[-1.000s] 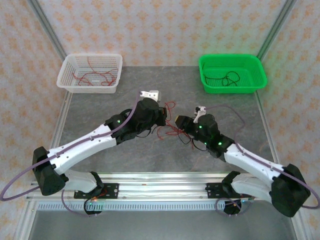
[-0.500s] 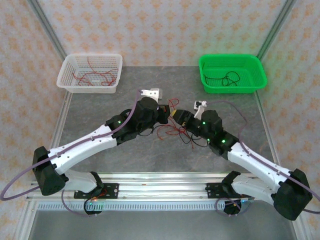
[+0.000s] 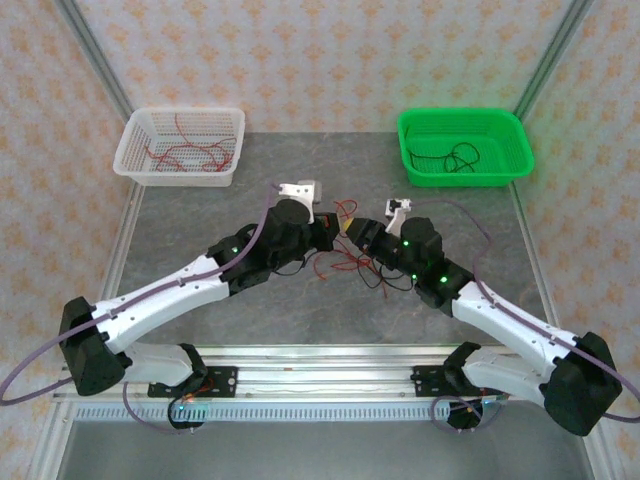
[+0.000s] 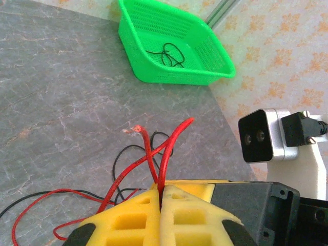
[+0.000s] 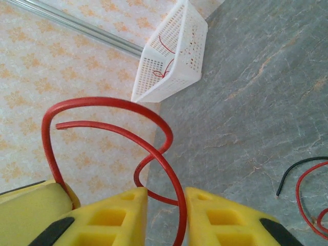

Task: Untangle the cables

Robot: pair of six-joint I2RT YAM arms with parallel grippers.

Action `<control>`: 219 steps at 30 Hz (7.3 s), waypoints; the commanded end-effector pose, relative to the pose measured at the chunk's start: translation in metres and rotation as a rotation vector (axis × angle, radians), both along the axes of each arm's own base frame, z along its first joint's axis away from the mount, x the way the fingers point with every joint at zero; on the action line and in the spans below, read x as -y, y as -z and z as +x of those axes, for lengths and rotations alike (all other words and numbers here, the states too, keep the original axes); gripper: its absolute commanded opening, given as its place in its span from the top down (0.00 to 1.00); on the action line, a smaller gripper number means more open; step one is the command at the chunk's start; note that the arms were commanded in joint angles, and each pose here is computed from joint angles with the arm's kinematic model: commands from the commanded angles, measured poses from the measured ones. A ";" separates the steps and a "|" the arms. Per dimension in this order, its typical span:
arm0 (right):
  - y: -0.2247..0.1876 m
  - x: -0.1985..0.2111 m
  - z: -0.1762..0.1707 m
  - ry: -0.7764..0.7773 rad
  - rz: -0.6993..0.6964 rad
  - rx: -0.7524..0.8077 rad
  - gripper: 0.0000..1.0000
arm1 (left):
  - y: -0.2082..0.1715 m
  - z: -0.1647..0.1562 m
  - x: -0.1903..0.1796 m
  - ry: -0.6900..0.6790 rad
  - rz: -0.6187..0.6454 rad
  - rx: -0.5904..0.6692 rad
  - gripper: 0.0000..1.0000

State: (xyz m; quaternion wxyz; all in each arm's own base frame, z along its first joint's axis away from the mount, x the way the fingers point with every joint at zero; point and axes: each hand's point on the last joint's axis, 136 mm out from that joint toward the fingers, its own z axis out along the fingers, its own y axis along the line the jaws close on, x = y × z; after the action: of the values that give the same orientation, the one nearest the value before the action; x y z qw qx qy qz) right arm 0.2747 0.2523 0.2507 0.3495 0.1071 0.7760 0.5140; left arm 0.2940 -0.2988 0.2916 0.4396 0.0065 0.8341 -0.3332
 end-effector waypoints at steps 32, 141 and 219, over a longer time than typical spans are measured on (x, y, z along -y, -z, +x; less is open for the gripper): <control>-0.094 0.075 -0.026 -0.161 -0.921 0.243 1.00 | 0.008 -0.008 0.002 0.150 0.030 0.254 0.30; -0.090 0.132 -0.005 0.424 -0.500 0.433 0.17 | -0.200 0.172 -0.193 -0.690 0.252 0.475 1.00; 0.178 0.024 0.014 -0.028 -0.690 -0.312 0.26 | -0.063 0.242 -0.449 -1.103 0.442 0.077 0.01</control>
State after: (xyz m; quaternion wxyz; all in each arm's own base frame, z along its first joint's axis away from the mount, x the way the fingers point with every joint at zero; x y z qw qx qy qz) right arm 0.2707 0.2190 0.0614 0.2112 0.0473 0.9551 0.2023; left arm 0.5481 0.1586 0.3510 0.5744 -0.3362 0.7325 0.1430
